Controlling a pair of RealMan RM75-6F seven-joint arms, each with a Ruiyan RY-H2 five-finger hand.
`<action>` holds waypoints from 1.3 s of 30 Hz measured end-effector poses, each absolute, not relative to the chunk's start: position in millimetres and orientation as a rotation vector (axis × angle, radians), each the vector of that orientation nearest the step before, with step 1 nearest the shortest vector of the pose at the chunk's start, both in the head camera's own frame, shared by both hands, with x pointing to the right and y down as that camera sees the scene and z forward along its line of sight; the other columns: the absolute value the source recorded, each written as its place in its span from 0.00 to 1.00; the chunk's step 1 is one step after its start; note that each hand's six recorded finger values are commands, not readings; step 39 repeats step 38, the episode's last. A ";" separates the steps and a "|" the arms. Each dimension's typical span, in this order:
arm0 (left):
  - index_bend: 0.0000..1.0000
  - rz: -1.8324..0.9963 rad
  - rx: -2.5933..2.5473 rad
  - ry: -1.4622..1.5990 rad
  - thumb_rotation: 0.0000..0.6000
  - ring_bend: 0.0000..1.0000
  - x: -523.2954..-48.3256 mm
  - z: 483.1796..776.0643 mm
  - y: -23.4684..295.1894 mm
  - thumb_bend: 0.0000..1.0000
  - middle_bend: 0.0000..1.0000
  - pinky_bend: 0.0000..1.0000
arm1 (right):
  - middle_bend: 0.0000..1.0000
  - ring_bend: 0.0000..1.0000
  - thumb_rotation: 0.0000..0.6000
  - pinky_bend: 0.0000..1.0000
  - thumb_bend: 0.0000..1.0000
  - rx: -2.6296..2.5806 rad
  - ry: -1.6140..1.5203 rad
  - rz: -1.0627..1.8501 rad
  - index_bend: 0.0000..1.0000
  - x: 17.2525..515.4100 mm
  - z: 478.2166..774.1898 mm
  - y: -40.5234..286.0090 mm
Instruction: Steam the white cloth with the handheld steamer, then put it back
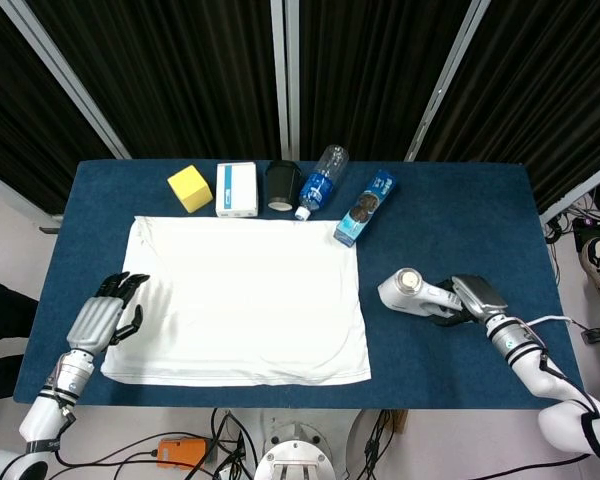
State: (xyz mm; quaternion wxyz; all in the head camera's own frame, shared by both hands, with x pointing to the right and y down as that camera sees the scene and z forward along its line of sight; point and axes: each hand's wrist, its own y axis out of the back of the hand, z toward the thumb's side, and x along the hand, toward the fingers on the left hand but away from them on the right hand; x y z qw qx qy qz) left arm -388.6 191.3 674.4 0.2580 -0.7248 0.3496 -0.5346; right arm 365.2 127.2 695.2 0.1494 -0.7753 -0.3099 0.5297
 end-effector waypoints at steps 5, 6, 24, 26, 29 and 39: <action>0.10 -1.461 -1.956 0.961 0.17 0.00 -394.0 672.5 193.0 0.51 0.09 0.00 | 0.50 0.31 1.00 0.32 0.33 -2.223 -0.873 1.591 0.44 374.1 700.7 128.7; 0.10 -1.461 -1.956 0.961 0.16 0.00 -394.3 672.1 193.0 0.51 0.09 0.00 | 0.45 0.28 1.00 0.30 0.32 -2.218 -0.867 1.609 0.39 376.3 701.2 128.7; 0.10 -1.503 -1.812 1.046 0.17 0.00 -434.6 642.0 184.6 0.50 0.09 0.00 | 0.03 0.00 1.00 0.02 0.20 -2.081 -1.053 1.479 0.00 398.3 645.0 115.5; 0.10 -1.505 -1.768 1.078 0.30 0.00 -444.1 633.0 183.3 0.47 0.09 0.00 | 0.03 0.00 1.00 0.02 0.20 -2.044 -1.084 1.435 0.00 402.8 630.7 114.7; 0.10 -1.504 -1.686 1.113 0.64 0.00 -457.7 618.9 182.9 0.40 0.09 0.00 | 0.03 0.00 1.00 0.02 0.20 -1.944 -1.126 1.367 0.00 412.1 605.4 117.1; 0.10 -1.528 -1.484 1.195 0.67 0.00 -488.3 575.0 208.3 0.39 0.09 0.00 | 0.03 0.00 1.00 0.02 0.20 -1.587 -1.182 1.306 0.00 442.3 542.0 173.4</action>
